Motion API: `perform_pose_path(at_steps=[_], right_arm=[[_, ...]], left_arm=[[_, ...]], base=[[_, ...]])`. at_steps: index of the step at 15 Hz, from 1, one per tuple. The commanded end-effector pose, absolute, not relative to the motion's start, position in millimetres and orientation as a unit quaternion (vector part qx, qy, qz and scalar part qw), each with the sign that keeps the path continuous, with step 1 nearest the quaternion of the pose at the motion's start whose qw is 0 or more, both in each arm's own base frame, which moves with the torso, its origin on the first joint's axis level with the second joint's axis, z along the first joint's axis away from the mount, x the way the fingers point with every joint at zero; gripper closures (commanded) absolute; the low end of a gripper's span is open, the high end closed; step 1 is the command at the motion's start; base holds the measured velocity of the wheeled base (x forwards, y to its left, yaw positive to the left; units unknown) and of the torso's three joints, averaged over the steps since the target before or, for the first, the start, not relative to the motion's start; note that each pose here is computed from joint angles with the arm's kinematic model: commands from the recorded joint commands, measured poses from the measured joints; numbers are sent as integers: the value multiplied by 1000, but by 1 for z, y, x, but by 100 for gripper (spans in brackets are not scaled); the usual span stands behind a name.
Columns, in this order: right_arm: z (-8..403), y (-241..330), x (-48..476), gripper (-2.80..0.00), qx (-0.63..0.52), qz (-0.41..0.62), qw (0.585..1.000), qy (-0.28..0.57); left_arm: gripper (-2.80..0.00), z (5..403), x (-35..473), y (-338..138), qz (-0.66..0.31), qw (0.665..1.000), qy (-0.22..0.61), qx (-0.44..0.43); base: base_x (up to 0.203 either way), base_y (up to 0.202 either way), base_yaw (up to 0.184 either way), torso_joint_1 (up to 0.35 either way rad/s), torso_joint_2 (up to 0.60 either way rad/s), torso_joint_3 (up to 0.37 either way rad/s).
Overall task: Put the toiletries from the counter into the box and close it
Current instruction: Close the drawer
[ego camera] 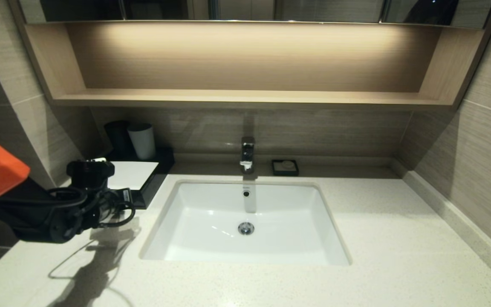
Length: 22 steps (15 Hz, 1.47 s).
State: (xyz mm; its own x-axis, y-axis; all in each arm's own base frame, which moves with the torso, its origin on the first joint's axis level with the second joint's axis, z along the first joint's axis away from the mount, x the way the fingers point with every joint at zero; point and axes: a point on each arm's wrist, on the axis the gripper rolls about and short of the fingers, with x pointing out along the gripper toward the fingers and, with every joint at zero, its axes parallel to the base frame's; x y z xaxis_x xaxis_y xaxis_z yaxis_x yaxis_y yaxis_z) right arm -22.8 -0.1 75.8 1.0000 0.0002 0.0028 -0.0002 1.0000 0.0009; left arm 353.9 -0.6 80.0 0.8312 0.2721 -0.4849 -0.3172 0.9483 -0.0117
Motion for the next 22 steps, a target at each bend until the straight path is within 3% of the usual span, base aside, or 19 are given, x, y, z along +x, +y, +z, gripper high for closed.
perform_pose_path(at_steps=[1, 22], right_arm=[[75, 0, -23, 0, 1, 0, 1000, -2], [75, 0, -23, 0, 1, 1, 1000, -1]], left_arm=[[0, 76, 355, -1, 155, 955, 248, -46], [0, 119, 318, 1, 150, 960, 236, -17]], base=[[0, 0, 0, 0, 0, 0], [0, 0, 0, 0, 0, 0]])
